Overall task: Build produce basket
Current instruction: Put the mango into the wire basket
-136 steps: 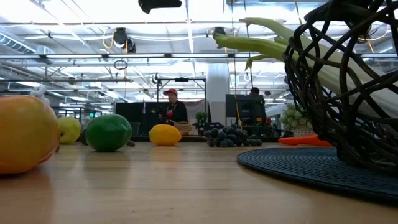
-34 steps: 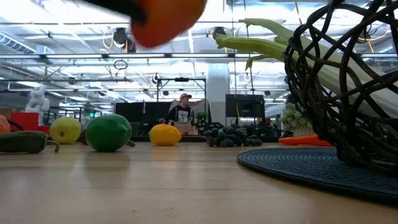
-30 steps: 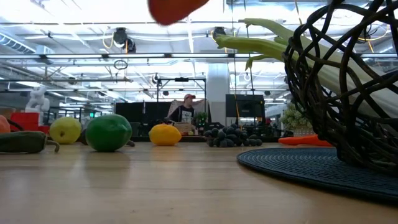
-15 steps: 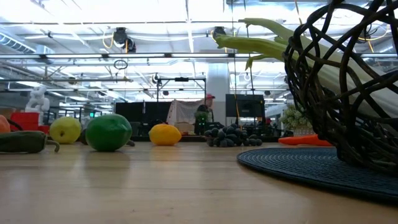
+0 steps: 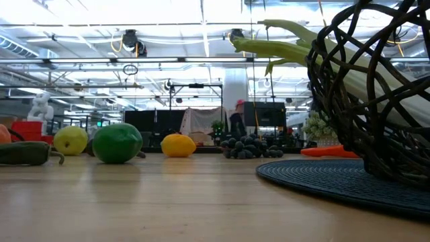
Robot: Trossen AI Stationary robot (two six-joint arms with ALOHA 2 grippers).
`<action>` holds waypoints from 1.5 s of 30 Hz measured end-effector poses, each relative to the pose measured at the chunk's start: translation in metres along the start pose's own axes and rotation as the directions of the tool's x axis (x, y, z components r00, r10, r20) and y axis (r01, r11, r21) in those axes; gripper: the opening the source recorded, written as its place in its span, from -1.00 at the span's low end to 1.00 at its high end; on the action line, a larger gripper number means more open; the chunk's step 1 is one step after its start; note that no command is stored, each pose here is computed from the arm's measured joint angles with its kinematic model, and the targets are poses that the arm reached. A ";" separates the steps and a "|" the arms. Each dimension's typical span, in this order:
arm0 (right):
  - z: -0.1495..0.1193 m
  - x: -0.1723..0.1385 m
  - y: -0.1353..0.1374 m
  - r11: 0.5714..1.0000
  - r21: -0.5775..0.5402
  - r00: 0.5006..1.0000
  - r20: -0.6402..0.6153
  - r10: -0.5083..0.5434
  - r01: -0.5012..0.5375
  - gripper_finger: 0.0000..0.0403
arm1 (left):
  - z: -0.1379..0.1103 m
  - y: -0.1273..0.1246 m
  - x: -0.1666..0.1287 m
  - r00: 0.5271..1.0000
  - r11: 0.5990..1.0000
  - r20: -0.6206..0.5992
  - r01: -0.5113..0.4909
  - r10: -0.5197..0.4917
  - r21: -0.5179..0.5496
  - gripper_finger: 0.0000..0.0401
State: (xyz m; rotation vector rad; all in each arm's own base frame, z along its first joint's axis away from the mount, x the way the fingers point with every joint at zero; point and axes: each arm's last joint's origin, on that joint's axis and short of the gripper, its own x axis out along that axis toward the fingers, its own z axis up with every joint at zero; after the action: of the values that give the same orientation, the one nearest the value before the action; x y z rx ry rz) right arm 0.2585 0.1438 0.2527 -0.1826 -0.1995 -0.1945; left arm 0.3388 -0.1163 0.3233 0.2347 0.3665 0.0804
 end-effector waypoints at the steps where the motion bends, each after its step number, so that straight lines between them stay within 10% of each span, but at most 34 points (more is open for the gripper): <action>1: 0.000 0.001 -0.001 1.000 0.010 1.000 -0.001 -0.002 0.002 0.34 | 0.000 0.000 0.000 1.000 1.000 -0.001 -0.002 0.002 -0.005 0.35; 15: -0.001 0.004 -0.005 0.997 0.070 1.000 -0.001 -0.016 0.017 0.14 | 0.000 -0.001 0.000 1.000 0.997 0.008 0.020 -0.019 -0.072 0.38; 28: 0.019 -0.012 -0.006 0.987 0.157 0.999 -0.029 0.034 -0.029 0.14 | 0.011 -0.010 -0.026 0.997 0.996 0.043 0.069 -0.067 -0.054 0.98; 45: 0.049 -0.057 -0.007 0.828 0.549 0.968 -0.124 0.219 -0.117 0.14 | 0.011 -0.005 -0.068 0.993 0.987 -0.036 0.108 -0.113 -0.120 0.56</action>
State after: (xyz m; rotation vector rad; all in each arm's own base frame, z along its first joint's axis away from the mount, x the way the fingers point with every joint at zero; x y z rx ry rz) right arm 0.1931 0.1565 0.2887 0.3820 -0.0479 0.0288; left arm 0.2800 -0.1319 0.3559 0.0953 0.4157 -0.0020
